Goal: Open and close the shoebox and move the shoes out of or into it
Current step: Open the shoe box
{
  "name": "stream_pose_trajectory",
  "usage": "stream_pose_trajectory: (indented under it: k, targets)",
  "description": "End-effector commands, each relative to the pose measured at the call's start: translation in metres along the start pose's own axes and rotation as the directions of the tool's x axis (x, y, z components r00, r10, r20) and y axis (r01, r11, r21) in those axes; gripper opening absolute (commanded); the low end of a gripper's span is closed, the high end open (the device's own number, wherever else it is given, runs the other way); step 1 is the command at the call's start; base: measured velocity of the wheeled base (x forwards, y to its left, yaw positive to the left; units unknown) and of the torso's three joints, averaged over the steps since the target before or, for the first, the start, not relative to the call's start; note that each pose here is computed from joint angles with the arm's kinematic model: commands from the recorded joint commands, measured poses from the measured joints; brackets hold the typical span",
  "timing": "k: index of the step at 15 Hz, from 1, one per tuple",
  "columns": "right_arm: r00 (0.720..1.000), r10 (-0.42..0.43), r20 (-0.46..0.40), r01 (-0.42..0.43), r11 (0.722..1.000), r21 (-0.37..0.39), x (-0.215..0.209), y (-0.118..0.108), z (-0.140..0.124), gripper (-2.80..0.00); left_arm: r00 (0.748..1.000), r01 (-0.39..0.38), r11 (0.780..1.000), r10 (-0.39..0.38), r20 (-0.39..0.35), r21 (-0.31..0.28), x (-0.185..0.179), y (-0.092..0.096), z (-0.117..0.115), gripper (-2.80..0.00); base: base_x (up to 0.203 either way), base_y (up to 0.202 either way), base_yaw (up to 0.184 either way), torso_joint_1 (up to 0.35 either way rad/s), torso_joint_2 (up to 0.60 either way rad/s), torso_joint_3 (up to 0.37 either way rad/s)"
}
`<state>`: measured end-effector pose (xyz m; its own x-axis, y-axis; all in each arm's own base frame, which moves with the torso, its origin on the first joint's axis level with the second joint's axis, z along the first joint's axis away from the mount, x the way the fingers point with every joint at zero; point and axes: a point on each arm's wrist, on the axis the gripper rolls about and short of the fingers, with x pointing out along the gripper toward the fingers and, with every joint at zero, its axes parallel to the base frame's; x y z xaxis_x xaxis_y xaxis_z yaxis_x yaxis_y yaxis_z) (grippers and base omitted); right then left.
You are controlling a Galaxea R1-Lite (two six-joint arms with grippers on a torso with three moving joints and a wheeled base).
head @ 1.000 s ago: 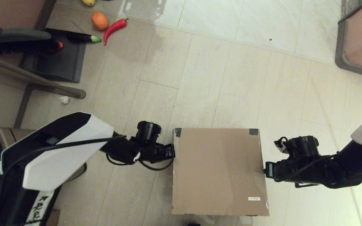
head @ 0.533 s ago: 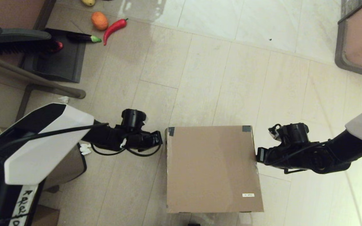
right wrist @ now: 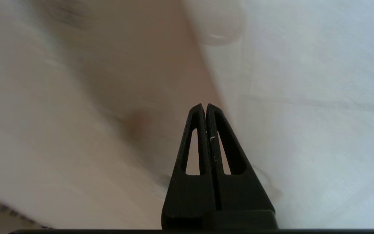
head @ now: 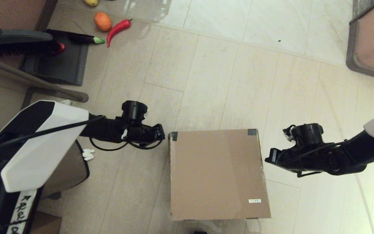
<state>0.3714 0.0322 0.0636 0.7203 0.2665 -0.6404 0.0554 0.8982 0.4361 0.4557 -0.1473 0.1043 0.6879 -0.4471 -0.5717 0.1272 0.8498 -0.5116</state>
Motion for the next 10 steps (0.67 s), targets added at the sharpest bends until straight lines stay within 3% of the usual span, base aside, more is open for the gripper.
stream_pose_trajectory:
  k: [1,5,8,10]
  targets:
    - [1.0,-0.014,-0.012,0.014,1.0,0.008,-0.007,-0.006,-0.006,-2.8,1.0,-0.014,1.0,0.014,-0.016,-0.01,-0.007,0.002,-0.002,-2.8,0.0,0.0,0.0,0.0,0.0,0.0]
    - [0.999,-0.002,-0.033,0.002,1.0,-0.017,-0.007,-0.004,-0.023,-2.8,0.991,-0.078,0.997,0.075,-0.113,-0.017,-0.016,0.008,-0.037,-2.8,0.0,0.0,0.0,0.0,0.0,0.0]
    - [0.998,0.013,-0.061,-0.016,0.999,-0.038,-0.002,0.006,-0.032,-2.8,0.987,-0.052,0.999,0.053,-0.155,0.012,-0.009,-0.008,-0.058,-2.8,0.0,0.0,0.0,0.0,0.0,0.0]
    - [0.997,0.007,-0.073,-0.01,0.999,-0.044,0.007,0.007,-0.035,-2.8,0.985,-0.052,0.998,0.054,-0.166,0.019,0.001,-0.007,-0.064,-2.8,0.0,0.0,0.0,0.0,0.0,0.0]
